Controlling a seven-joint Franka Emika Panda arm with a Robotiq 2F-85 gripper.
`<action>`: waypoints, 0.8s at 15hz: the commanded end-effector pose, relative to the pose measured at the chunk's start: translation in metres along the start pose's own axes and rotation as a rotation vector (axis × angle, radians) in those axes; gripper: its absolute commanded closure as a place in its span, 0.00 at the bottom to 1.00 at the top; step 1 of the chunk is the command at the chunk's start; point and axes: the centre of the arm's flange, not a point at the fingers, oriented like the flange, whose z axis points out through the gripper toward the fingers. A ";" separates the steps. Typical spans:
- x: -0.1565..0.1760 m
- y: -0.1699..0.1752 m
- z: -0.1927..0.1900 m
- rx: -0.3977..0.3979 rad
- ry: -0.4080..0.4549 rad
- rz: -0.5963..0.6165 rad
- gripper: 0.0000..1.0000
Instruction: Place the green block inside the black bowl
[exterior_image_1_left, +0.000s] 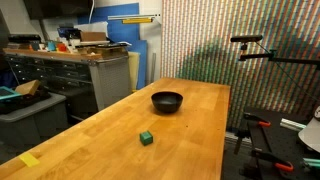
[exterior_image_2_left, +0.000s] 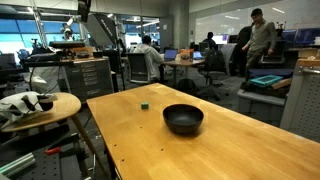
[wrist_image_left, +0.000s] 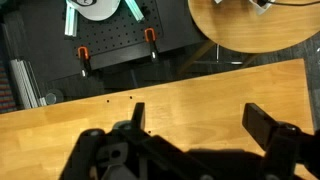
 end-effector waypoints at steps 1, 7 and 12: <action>0.000 0.000 -0.001 0.001 0.002 0.000 0.00; -0.001 0.000 -0.002 0.003 0.005 -0.001 0.00; 0.015 -0.014 -0.003 0.045 0.051 0.035 0.00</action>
